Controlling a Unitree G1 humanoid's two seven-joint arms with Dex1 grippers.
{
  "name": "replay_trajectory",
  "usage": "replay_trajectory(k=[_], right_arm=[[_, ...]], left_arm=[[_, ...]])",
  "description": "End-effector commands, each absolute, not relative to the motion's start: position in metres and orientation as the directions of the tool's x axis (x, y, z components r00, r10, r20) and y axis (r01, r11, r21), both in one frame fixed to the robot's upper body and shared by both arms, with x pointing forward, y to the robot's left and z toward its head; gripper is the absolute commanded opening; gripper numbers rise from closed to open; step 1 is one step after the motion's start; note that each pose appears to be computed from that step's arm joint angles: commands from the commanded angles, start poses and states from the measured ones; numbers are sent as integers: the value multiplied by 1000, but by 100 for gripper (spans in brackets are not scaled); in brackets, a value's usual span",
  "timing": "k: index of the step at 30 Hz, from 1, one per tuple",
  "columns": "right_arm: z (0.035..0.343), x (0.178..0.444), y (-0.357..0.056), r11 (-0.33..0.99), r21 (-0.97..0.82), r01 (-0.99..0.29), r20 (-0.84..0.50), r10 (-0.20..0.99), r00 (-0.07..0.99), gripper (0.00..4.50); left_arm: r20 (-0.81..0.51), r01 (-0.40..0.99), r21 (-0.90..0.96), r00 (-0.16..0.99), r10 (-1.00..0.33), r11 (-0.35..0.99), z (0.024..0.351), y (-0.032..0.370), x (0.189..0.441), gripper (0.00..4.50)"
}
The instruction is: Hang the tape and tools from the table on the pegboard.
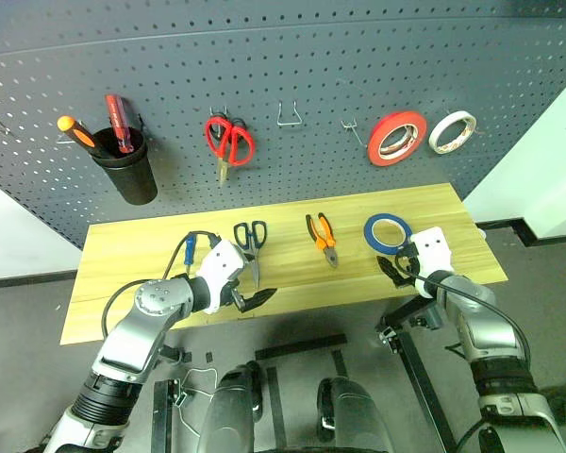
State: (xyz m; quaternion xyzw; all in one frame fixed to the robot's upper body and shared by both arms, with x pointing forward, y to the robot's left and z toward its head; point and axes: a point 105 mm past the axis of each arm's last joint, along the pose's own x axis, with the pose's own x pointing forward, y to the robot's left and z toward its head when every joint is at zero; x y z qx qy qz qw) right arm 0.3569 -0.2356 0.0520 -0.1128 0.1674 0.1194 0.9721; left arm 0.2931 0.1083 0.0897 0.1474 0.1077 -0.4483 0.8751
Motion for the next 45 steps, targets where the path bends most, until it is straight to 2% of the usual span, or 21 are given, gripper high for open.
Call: replay_trajectory(k=[1,10,16,31,45], right_arm=[[69,369,-240,942,-199,-272,-325,198,925,450],[77,392,-261,943,-239,-234,-341,144,929,450],[74,400,-261,938,-244,-246,-350,151,924,450],[64,402,-257,919,-267,-291,-369,181,912,450],[89,417,-246,885,-310,-347,-314,249,916,450]], left_arm=[[-281,808,190,588,-758,557,111,110,288,446],[-332,829,126,553,-764,546,102,106,257,446],[-343,833,101,543,-767,544,102,105,246,446],[-352,847,75,517,-781,527,98,100,238,446],[-351,846,60,515,-782,530,95,98,237,446]])
